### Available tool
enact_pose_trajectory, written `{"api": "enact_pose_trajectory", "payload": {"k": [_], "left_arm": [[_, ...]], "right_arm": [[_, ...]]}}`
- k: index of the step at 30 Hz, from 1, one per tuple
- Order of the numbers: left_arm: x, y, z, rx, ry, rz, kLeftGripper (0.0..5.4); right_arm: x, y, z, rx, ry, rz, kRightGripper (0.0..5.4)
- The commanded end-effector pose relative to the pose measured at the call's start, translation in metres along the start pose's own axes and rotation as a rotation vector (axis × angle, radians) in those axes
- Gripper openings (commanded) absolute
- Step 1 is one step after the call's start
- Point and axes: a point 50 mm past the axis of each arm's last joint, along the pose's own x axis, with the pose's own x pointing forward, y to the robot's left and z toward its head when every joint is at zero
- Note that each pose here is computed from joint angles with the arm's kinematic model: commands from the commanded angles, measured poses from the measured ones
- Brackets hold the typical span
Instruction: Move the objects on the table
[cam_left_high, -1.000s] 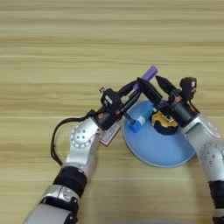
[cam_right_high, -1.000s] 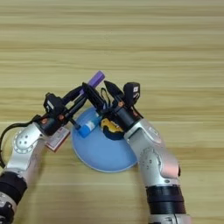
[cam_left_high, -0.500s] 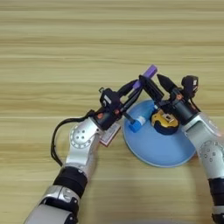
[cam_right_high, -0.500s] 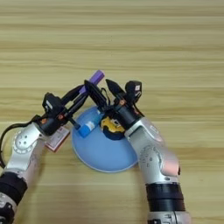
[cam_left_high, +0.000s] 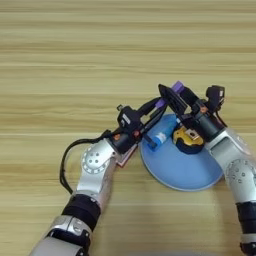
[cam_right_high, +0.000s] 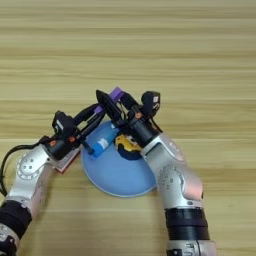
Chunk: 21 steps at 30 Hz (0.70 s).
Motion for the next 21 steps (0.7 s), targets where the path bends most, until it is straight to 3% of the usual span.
{"api": "enact_pose_trajectory", "payload": {"k": [1,21], "left_arm": [[-0.0015,-0.0016,-0.0016,0.005,0.010,-0.015,0.72],[-0.0024,-0.0004,-0.0023,0.007,0.014,-0.009,0.72]], "right_arm": [[0.0033,0.0009,0.0021,0.013,-0.004,0.011,4.10],[0.0028,0.0016,0.0030,0.026,-0.006,0.014,2.04]]}}
